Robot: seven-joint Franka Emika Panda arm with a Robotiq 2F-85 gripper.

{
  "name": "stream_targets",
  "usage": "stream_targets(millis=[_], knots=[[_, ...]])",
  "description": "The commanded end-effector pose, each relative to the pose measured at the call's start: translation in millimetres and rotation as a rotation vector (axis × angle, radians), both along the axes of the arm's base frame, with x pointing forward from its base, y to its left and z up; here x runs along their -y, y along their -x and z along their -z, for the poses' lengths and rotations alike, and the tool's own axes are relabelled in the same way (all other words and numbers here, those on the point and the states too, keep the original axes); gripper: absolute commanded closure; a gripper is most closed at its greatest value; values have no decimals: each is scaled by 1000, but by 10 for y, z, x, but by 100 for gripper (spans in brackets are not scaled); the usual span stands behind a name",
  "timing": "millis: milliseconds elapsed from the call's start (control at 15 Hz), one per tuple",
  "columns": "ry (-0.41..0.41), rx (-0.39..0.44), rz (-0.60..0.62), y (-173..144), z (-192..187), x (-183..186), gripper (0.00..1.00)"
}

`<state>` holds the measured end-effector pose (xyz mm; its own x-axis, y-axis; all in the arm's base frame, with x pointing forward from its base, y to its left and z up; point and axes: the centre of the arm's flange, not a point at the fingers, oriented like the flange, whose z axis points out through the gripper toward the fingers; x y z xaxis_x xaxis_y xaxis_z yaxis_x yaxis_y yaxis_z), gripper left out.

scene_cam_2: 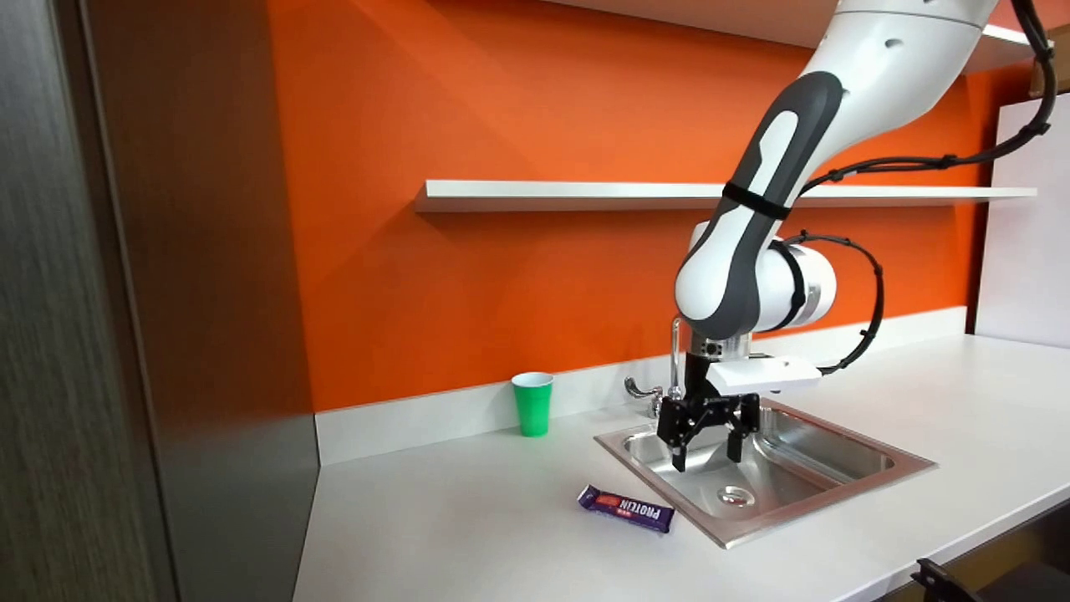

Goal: Remove the candy bar from the sink

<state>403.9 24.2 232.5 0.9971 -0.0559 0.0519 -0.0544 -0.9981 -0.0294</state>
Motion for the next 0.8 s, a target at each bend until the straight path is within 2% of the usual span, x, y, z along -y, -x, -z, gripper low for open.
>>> stream_targets(millis=[0,200,267,733], knots=[[-23,-44,8,230,-90,70,0],[-4,-68,15,295,-52,77,0],[-9,-53,14,180,47,24,0],[-8,-61,14,211,57,29,0]])
